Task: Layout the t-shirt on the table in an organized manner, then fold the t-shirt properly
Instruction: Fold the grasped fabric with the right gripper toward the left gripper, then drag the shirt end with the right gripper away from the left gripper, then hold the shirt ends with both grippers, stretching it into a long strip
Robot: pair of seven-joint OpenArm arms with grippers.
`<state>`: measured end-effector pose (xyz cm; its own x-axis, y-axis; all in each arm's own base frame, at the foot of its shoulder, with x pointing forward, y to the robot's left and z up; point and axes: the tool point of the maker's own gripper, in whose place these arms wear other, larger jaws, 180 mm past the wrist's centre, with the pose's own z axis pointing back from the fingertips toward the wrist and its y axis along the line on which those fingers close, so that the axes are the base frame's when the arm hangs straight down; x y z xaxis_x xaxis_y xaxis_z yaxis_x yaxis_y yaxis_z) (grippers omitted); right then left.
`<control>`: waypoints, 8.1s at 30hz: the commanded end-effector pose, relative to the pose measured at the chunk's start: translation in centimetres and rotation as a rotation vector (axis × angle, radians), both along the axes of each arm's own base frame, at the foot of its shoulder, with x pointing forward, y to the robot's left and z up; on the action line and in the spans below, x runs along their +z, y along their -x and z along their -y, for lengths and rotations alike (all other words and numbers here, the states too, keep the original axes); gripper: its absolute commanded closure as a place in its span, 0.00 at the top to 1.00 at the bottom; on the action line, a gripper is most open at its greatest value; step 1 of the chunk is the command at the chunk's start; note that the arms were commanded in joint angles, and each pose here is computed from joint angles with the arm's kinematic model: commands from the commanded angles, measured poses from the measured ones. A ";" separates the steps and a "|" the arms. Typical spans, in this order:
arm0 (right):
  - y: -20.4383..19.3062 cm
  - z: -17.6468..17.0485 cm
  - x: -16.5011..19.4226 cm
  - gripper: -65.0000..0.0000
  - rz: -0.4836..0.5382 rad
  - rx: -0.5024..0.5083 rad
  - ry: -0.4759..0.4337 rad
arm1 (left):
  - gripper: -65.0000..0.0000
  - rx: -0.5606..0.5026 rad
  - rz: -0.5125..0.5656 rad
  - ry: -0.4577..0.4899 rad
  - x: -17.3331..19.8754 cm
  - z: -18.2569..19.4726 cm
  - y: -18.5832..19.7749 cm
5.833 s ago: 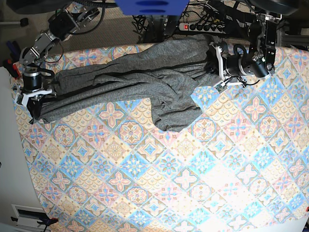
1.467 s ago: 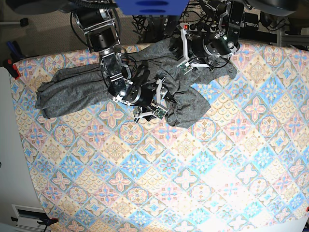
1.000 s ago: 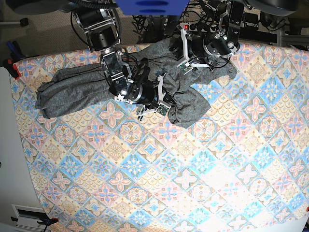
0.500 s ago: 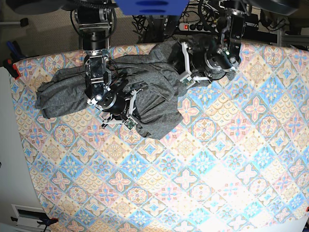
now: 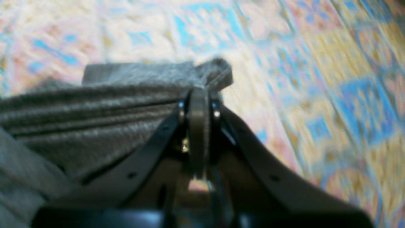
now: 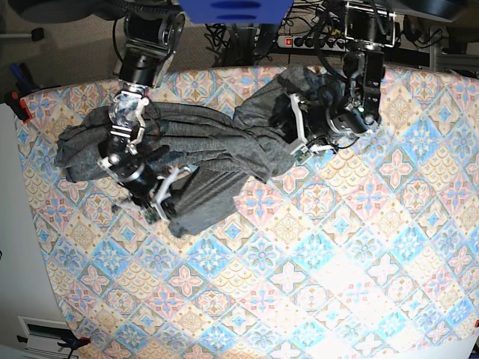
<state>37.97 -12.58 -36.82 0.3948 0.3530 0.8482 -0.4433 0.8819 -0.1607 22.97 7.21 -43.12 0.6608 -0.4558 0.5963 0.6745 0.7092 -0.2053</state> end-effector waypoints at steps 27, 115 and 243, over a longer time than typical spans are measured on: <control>-1.5 1.0 2.1 0.00 0.077 -0.031 -0.001 | 0.43 0.013 -0.057 -0.114 -1.6 -2.2 1.3; 2.2 3.2 -6.2 0.17 -0.138 -0.039 -0.059 | 0.43 -0.006 -0.018 -0.108 -0.2 -1.6 2.0; 12.7 25.7 8.3 0.65 0.257 -0.782 -0.510 | 0.43 0.065 0.138 -0.121 4.8 -4.2 1.5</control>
